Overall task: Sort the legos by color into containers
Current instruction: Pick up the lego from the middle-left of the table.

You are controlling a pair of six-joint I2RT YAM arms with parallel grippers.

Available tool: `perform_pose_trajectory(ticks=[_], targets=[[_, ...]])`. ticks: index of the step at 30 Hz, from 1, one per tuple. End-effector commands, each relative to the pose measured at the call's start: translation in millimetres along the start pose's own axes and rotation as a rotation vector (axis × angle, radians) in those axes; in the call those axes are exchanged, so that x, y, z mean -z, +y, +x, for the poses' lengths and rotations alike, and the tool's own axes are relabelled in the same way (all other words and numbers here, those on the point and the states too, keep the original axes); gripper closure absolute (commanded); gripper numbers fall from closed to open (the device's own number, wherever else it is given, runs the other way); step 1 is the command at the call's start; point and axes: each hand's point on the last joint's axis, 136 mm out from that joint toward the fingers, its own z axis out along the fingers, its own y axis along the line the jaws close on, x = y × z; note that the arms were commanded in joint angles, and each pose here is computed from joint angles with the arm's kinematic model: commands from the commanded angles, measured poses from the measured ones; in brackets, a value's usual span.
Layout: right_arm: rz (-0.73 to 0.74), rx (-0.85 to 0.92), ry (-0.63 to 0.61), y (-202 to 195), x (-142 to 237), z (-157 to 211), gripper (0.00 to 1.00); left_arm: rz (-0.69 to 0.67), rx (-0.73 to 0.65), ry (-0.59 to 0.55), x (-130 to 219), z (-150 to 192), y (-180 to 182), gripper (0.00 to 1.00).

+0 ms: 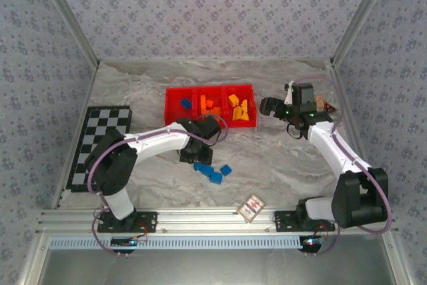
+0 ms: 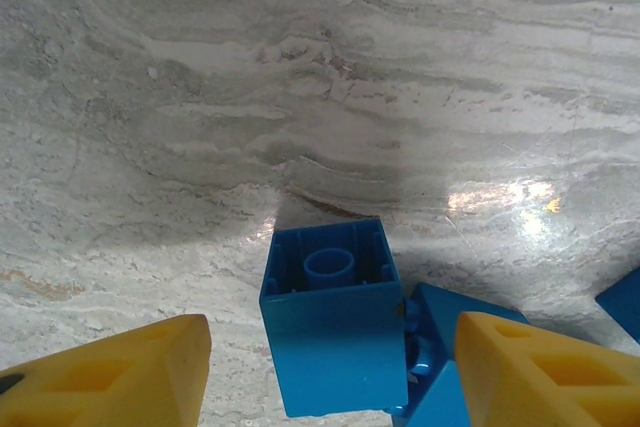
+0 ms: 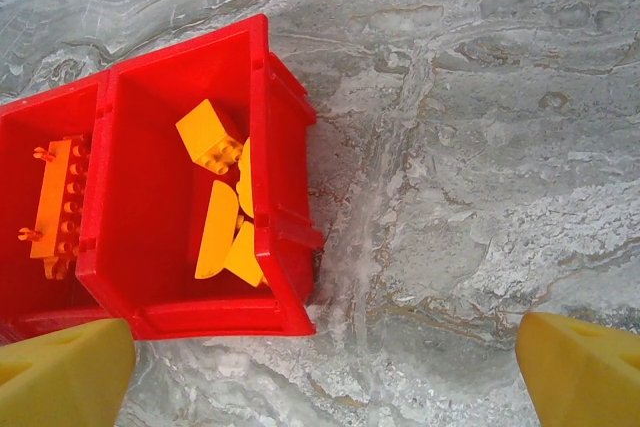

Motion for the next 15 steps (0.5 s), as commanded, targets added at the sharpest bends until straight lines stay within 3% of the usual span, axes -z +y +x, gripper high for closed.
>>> perform_pose_trajectory(ticks=[1,15], targets=[[-0.015,-0.013,0.005,6,3,-6,0.00,-0.005,0.004,0.023,-5,6,0,0.37],[-0.013,-0.015,0.018,6,1,-4,0.00,-0.006,-0.003,0.040,-16,12,9,0.49]])
